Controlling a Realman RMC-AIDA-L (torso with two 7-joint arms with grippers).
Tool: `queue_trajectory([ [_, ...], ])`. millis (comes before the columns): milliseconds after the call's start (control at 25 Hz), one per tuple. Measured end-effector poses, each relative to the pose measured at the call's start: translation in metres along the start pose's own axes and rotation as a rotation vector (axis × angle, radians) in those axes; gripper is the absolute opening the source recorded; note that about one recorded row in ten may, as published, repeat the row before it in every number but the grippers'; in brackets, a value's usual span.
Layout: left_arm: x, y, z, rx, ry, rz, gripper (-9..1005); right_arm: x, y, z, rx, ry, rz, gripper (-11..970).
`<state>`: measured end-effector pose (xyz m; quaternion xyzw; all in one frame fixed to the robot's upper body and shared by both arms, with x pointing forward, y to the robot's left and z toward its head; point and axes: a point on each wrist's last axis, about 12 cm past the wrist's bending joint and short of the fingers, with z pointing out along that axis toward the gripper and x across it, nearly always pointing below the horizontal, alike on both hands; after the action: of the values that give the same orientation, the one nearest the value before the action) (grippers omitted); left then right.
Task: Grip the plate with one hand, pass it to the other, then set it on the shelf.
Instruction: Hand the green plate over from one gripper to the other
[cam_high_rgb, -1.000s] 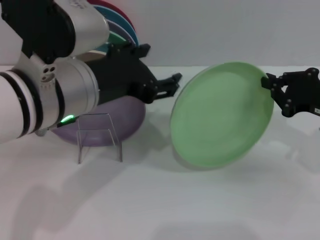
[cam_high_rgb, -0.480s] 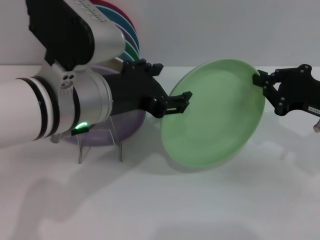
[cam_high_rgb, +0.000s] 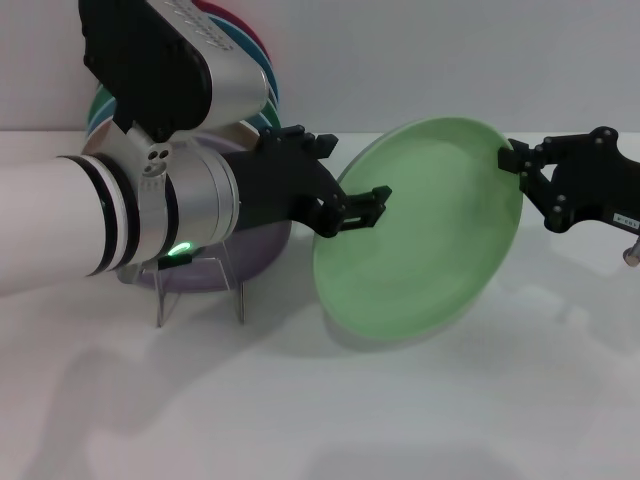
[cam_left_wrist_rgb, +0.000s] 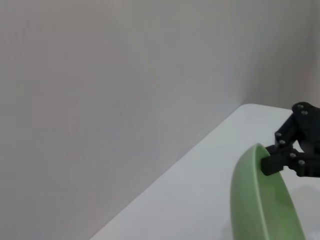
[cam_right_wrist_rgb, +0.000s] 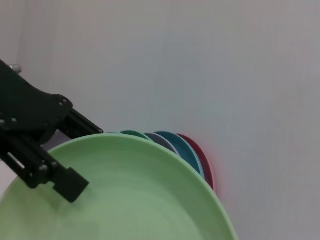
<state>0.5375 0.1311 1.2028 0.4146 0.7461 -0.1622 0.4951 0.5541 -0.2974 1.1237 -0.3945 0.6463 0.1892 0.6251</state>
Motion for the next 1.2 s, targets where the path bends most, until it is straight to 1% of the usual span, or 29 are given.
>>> queue_trajectory([
  [360,-0.001,-0.001,0.000,-0.012,-0.020,0.044,646,-0.002,0.001,-0.001,-0.008,-0.016,0.005,13],
  [560,-0.002,-0.002,-0.001,-0.028,-0.046,0.066,412,-0.003,0.001,-0.001,-0.013,-0.019,0.010,14],
  [720,-0.003,-0.002,-0.001,-0.044,-0.068,0.073,284,-0.003,0.002,-0.002,-0.016,-0.035,0.021,14],
  [840,-0.003,-0.001,-0.001,-0.062,-0.089,0.087,188,0.000,0.008,-0.007,-0.014,-0.084,0.060,14],
  [920,-0.004,-0.001,-0.001,-0.072,-0.103,0.098,73,0.001,0.011,-0.012,-0.013,-0.123,0.083,14],
  [960,-0.005,-0.001,-0.001,-0.078,-0.114,0.102,73,0.002,0.013,-0.017,0.004,-0.166,0.111,14],
  [1040,-0.006,-0.001,-0.001,-0.086,-0.129,0.110,74,0.003,0.014,-0.020,0.018,-0.186,0.129,76],
  [1120,-0.006,-0.001,-0.002,-0.090,-0.138,0.118,74,0.007,0.016,-0.028,0.064,-0.230,0.181,138],
  [1160,-0.006,-0.001,-0.003,-0.098,-0.158,0.129,74,0.013,0.018,-0.035,0.114,-0.269,0.242,169],
  [1200,-0.006,-0.001,-0.003,-0.098,-0.158,0.129,74,0.013,0.018,-0.035,0.114,-0.269,0.242,214],
])
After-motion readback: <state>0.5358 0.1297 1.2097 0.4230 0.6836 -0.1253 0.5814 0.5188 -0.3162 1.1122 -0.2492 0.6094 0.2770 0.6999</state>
